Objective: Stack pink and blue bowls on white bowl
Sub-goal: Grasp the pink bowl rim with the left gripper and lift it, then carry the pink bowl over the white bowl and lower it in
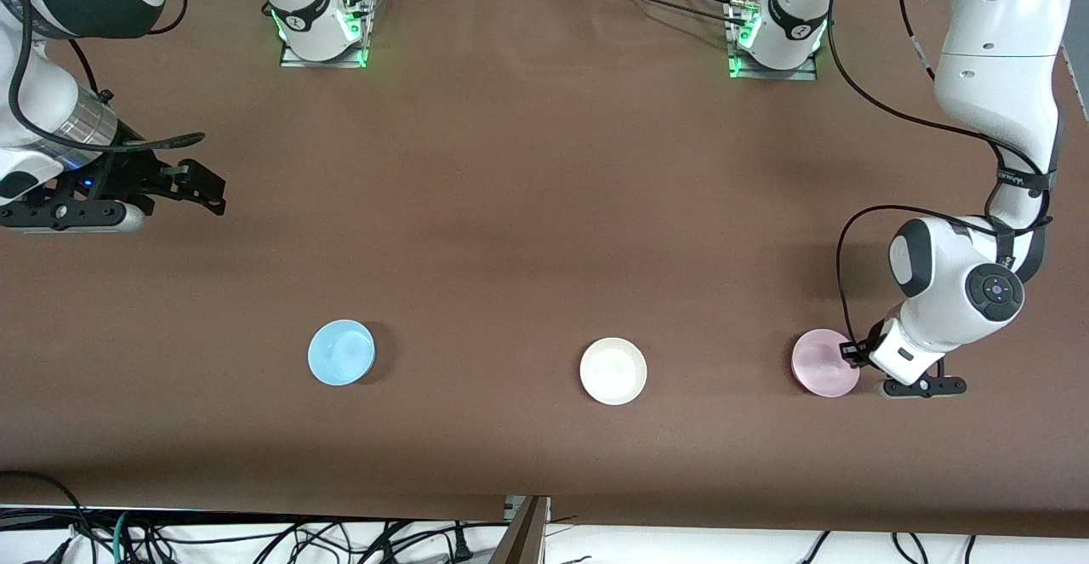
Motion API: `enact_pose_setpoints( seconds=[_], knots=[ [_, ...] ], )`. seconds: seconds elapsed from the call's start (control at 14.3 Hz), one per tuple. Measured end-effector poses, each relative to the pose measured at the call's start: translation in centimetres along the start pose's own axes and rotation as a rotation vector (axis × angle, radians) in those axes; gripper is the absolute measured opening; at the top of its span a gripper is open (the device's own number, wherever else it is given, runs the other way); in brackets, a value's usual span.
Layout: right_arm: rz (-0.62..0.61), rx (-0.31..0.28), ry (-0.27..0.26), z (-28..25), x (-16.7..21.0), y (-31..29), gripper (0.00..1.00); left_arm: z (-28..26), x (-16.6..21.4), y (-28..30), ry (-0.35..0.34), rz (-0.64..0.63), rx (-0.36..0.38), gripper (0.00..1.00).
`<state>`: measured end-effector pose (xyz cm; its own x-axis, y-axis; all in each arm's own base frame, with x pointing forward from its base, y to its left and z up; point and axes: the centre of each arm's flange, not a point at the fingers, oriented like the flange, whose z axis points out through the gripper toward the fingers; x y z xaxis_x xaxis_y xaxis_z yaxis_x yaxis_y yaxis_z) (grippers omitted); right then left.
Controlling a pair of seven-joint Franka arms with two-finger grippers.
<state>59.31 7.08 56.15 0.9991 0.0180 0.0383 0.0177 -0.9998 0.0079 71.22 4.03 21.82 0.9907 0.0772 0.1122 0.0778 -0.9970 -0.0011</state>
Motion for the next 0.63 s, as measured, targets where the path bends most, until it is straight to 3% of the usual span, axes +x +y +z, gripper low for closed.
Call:
enact_pose_setpoints(
  seconds=[0.28,0.63],
  knots=[
    [0.000,0.000,0.004,0.0,0.0,0.0,1.00,-3.1,0.2,5.0,-0.010,-0.121,-0.067,0.03],
    [0.000,0.001,0.009,-0.1,0.1,0.0,1.00,-11.8,-1.1,15.7,-0.040,-0.347,-0.166,0.03]
  ],
)
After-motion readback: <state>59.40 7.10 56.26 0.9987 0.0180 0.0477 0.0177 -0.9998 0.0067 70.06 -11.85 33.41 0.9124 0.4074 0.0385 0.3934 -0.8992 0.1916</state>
